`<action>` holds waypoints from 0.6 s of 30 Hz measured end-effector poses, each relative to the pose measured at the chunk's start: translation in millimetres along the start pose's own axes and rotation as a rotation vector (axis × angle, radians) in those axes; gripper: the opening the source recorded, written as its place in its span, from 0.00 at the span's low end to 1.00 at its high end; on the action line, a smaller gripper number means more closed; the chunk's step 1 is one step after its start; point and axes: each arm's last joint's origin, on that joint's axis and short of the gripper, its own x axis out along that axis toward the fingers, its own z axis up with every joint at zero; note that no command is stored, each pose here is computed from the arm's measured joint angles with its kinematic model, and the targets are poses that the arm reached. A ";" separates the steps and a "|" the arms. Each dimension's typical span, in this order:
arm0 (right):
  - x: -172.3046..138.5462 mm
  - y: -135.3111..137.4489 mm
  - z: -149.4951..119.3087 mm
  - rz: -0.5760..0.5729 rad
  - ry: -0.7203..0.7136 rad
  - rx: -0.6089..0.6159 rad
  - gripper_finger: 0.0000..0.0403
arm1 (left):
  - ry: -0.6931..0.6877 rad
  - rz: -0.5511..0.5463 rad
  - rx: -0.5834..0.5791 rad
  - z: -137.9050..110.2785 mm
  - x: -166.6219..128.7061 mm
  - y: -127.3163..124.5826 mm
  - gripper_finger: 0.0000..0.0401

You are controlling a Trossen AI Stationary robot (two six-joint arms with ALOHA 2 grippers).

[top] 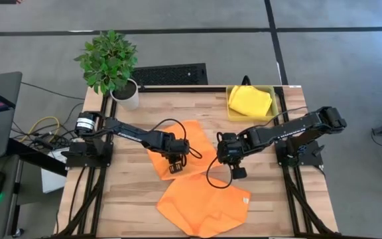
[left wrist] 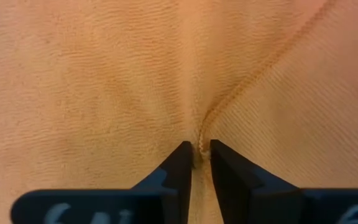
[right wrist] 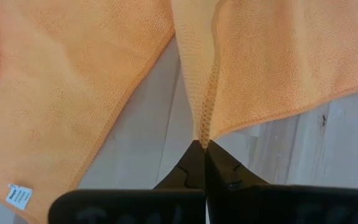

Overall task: Fold microfiber towels
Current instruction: Fold the top orange microfiber towel

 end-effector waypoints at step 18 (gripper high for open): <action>0.0 -0.1 -0.2 0.000 0.002 -0.006 0.02 | 0.057 -0.026 0.006 -5.4 -4.6 -1.2 0.03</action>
